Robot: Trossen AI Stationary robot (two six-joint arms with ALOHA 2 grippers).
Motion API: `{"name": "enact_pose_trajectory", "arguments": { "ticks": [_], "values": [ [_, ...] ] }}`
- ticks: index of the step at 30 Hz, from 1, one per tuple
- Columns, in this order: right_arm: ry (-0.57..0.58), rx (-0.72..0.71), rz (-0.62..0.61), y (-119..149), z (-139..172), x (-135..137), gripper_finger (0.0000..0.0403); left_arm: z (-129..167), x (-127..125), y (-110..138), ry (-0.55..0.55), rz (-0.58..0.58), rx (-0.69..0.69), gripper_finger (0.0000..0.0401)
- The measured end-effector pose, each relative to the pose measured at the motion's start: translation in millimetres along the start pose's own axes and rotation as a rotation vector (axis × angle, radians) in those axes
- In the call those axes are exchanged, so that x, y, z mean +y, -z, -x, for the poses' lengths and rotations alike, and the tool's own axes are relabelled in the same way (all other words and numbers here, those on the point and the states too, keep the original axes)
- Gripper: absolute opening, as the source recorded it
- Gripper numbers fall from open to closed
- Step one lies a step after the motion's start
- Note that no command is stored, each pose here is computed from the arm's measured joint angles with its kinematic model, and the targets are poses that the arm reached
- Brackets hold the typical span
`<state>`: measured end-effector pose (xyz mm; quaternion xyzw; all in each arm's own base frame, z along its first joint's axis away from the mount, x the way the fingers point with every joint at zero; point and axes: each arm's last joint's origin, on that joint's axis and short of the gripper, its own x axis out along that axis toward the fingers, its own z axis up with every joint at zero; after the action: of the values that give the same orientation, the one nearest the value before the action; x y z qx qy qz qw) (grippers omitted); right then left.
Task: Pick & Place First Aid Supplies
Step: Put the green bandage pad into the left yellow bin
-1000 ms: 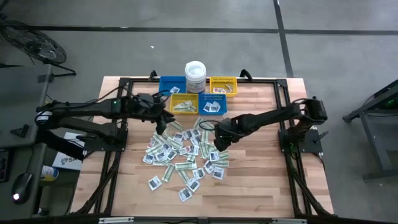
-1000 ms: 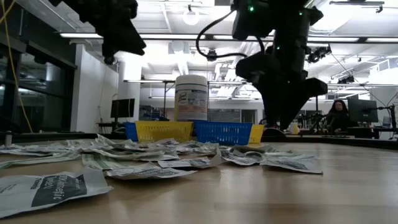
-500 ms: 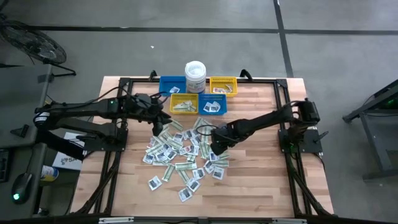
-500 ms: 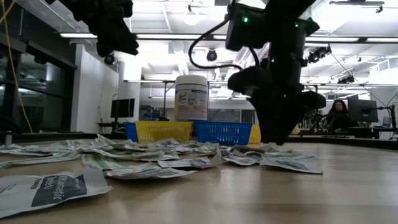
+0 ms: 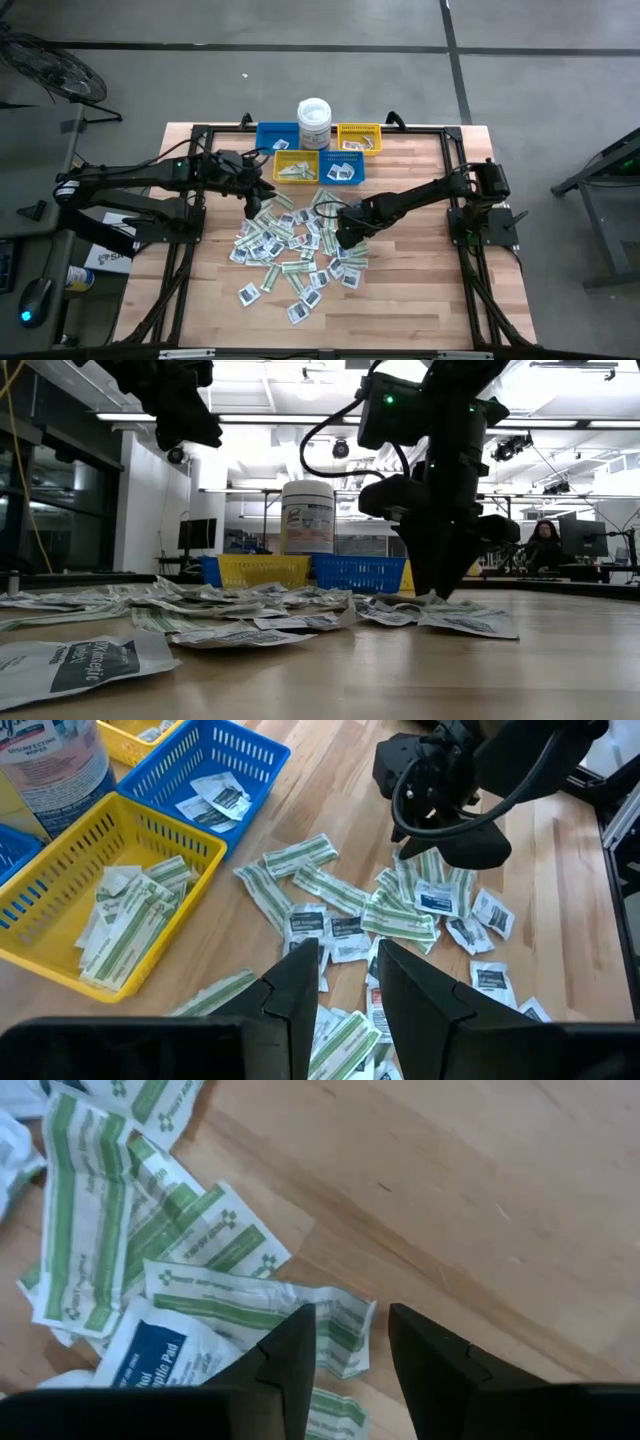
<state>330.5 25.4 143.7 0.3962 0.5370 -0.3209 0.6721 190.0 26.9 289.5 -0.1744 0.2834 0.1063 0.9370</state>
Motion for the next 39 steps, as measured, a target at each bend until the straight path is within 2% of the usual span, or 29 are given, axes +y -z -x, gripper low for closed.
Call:
{"name": "enact_pose_trajectory", "arguments": {
  "ticks": [19, 23, 25, 30, 39],
  "values": [
    [0.042, 0.006, 0.021, 5, -11, 1, 0.0051, 0, 0, 0, 0.001, -0.012, 0.000, 0.0107],
    [0.039, 0.012, 0.020, 6, -10, 1, 0.0019, 0, 0, 0, 0.001, -0.018, 0.000, 0.0107],
    [0.035, 0.010, 0.020, 6, -7, 0, 0.0005, 0, 0, 0, 0.001, -0.018, 0.000, 0.0107],
    [0.006, -0.004, 0.022, 6, 6, 0, 0.0002, 0, 0, 0, 0.001, -0.018, -0.001, 0.0107],
    [-0.033, -0.172, 0.013, 2, 40, -1, 0.0001, 0, 0, -1, 0.003, -0.018, -0.007, 0.0108]
  ]
}}
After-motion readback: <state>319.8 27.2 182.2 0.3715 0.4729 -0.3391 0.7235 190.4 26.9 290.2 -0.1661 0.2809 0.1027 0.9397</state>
